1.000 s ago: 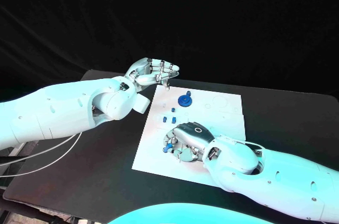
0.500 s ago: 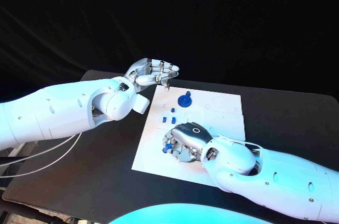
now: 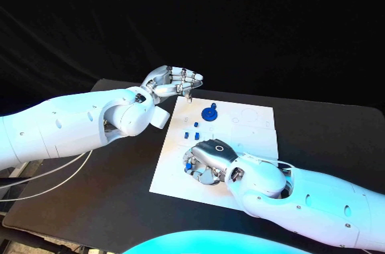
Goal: Assemble the parts on the task board
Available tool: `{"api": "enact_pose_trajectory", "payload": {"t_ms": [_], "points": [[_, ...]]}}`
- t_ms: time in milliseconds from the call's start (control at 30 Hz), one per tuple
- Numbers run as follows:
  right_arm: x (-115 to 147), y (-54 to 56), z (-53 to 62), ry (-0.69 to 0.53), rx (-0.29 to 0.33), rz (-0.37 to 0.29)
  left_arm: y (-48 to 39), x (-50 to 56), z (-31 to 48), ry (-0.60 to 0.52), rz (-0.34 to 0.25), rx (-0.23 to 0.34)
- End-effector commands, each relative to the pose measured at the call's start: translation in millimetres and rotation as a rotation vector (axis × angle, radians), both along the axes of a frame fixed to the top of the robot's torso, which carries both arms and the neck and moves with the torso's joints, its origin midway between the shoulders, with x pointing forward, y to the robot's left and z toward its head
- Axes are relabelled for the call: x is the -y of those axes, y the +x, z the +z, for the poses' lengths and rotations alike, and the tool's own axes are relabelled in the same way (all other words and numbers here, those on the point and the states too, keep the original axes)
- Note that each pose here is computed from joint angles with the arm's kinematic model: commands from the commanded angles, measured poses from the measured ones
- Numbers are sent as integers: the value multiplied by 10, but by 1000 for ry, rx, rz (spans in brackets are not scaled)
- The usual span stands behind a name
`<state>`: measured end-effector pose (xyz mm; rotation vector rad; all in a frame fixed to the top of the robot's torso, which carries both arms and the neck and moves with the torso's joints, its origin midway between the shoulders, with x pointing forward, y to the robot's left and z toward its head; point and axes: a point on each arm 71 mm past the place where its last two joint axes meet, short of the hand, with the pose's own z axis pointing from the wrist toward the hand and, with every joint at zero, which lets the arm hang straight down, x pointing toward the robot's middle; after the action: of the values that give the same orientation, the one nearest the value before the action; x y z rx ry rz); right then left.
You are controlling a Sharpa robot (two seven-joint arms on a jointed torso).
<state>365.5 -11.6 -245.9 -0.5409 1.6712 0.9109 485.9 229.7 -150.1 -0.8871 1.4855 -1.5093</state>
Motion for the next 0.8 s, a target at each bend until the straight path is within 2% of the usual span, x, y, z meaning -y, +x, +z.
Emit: {"api": "enact_pose_trajectory", "payload": {"t_ms": [33, 233, 467, 667, 800], "points": [[4, 1, -15, -11, -6, -1, -6, 16, 9, -10, -16, 0], [10, 4, 0, 12, 0, -8, -7, 14, 8, -10, -16, -1], [42, -18, 70, 97, 20, -24, -7, 9, 8, -10, -16, -1], [163, -56, 178, 199, 30, -46, -7, 4, 7, -9, -16, -2], [392, -21, 308, 289, -2, -93, -7, 1, 5, -9, -16, -2]]}}
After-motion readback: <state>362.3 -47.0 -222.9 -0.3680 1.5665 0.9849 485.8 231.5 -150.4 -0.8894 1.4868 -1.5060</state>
